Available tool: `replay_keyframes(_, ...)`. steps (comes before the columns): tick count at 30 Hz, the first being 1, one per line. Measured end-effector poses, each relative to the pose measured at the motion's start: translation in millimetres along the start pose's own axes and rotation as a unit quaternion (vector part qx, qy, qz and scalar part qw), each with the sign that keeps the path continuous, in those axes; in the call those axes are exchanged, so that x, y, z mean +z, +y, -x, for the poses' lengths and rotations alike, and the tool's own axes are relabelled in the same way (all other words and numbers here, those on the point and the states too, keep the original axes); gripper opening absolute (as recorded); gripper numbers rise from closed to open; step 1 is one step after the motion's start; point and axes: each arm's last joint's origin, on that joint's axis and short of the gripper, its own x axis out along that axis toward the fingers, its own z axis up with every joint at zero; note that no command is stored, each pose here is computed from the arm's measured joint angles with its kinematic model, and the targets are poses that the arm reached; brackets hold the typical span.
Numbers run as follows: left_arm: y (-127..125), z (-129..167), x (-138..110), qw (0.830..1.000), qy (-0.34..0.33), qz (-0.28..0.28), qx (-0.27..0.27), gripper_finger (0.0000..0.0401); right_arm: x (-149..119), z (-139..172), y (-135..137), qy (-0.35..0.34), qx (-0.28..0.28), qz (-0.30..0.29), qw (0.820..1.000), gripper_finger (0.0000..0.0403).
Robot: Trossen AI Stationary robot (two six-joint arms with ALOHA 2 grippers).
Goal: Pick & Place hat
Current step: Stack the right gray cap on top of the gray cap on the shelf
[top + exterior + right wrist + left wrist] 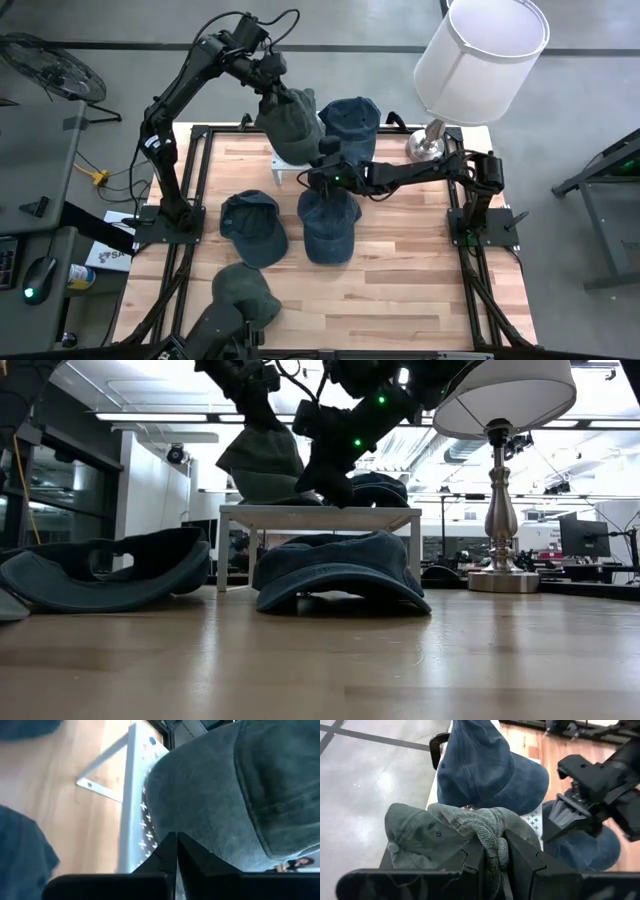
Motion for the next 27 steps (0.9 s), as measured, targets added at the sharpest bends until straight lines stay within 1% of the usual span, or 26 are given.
replay_keyframes(4,-6.6,-4.9,3.3,1.000,0.012,-0.012,0.009,0.0058,11.0,12.3,3.5,-0.018,0.002,-0.032,0.999,0.0004)
replay_keyframes(8,-10.5,-7.4,5.1,1.000,0.017,-0.018,0.013,0.0058,23.4,29.4,4.2,-0.025,-0.020,-0.066,0.997,0.0002)
replay_keyframes(11,-11.7,-8.2,5.7,1.000,0.019,-0.019,0.013,0.0058,31.6,43.0,0.7,-0.044,-0.024,-0.085,0.995,0.0002)
replay_keyframes(15,-11.7,-8.2,5.6,1.000,0.019,-0.015,0.013,0.0058,36.6,53.9,-3.7,-0.052,-0.033,-0.117,0.991,0.0001)
replay_keyframes(17,-11.7,-8.1,5.3,1.000,0.020,-0.014,0.013,0.0058,37.1,56.4,-6.4,-0.054,-0.035,-0.142,0.988,0.0001)
replay_keyframes(20,-11.7,-8.1,5.2,1.000,0.021,-0.014,0.013,0.0058,36.4,56.1,-8.4,-0.057,-0.033,-0.220,0.973,0.0001)
replay_keyframes(23,-11.9,-8.1,5.0,1.000,0.022,-0.014,0.013,0.0058,31.6,50.9,-13.9,-0.058,-0.022,-0.307,0.950,0.0001)
replay_keyframes(27,-11.8,-8.1,4.9,1.000,0.022,-0.013,0.013,0.0058,19.7,39.7,-28.2,-0.055,-0.025,-0.395,0.917,0.0000)
